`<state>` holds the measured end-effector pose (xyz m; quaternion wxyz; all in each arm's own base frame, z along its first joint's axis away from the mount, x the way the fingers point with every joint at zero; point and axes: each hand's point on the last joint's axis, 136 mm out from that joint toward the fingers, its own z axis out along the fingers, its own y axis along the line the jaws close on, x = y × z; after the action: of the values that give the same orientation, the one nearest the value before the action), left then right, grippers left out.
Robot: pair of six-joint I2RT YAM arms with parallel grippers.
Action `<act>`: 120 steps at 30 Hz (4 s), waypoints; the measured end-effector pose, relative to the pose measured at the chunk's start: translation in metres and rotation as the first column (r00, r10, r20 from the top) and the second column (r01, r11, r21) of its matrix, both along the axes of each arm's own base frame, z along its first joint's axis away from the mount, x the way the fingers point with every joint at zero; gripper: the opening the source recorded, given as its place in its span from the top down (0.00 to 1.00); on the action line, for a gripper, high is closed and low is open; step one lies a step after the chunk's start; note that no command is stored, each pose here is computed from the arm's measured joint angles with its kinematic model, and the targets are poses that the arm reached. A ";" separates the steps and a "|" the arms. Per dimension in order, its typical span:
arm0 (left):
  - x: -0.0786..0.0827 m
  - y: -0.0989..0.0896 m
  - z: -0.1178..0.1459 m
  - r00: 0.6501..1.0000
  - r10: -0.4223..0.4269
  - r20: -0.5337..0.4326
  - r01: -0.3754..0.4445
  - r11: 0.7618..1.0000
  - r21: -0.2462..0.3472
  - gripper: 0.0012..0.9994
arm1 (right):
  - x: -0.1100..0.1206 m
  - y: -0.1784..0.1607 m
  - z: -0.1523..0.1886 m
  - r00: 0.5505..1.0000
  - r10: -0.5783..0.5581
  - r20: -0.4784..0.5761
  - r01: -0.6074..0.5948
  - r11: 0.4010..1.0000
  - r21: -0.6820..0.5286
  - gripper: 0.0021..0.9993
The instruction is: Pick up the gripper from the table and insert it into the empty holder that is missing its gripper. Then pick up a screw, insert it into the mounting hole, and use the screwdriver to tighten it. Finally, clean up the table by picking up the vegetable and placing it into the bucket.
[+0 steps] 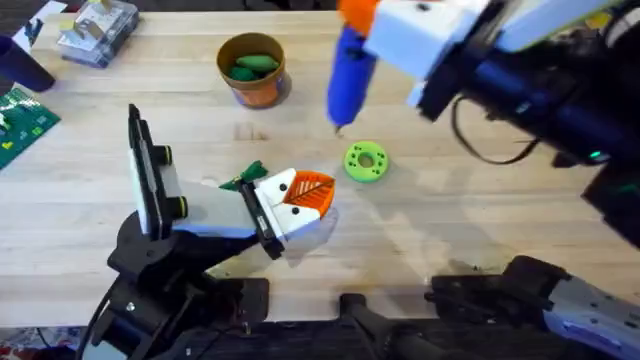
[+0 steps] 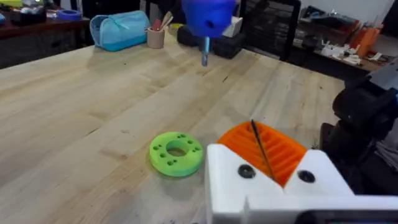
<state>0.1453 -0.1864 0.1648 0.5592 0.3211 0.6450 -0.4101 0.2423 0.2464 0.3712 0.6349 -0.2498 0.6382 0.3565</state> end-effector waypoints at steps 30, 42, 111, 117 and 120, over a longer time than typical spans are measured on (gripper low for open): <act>0.000 0.000 0.000 1.000 0.000 0.000 0.000 1.000 0.000 0.98 | -0.055 0.075 -0.011 0.964 0.258 -0.070 -0.255 0.965 0.057 0.98; 0.000 0.000 0.000 1.000 0.000 0.000 0.000 1.000 0.000 0.98 | -0.049 0.083 -0.022 0.960 0.259 -0.103 -0.255 0.966 0.053 0.98; -0.001 0.000 0.000 1.000 -0.006 -0.018 0.006 1.000 -0.007 0.98 | -0.062 0.087 -0.001 0.945 0.325 0.045 -0.327 0.944 0.053 0.98; -0.001 -0.001 0.000 1.000 -0.006 -0.016 0.006 1.000 -0.006 0.98 | -0.069 0.080 0.039 0.922 0.335 0.196 -0.364 0.921 0.138 0.98; -0.001 0.000 0.000 1.000 -0.006 -0.015 0.006 1.000 -0.006 0.98 | -0.065 0.078 0.037 0.922 0.330 0.201 -0.358 0.925 0.124 0.98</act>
<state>0.1443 -0.1869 0.1644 0.5541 0.3182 0.6470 -0.4160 0.1771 0.3247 0.4079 0.6340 -0.3378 0.4951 0.4886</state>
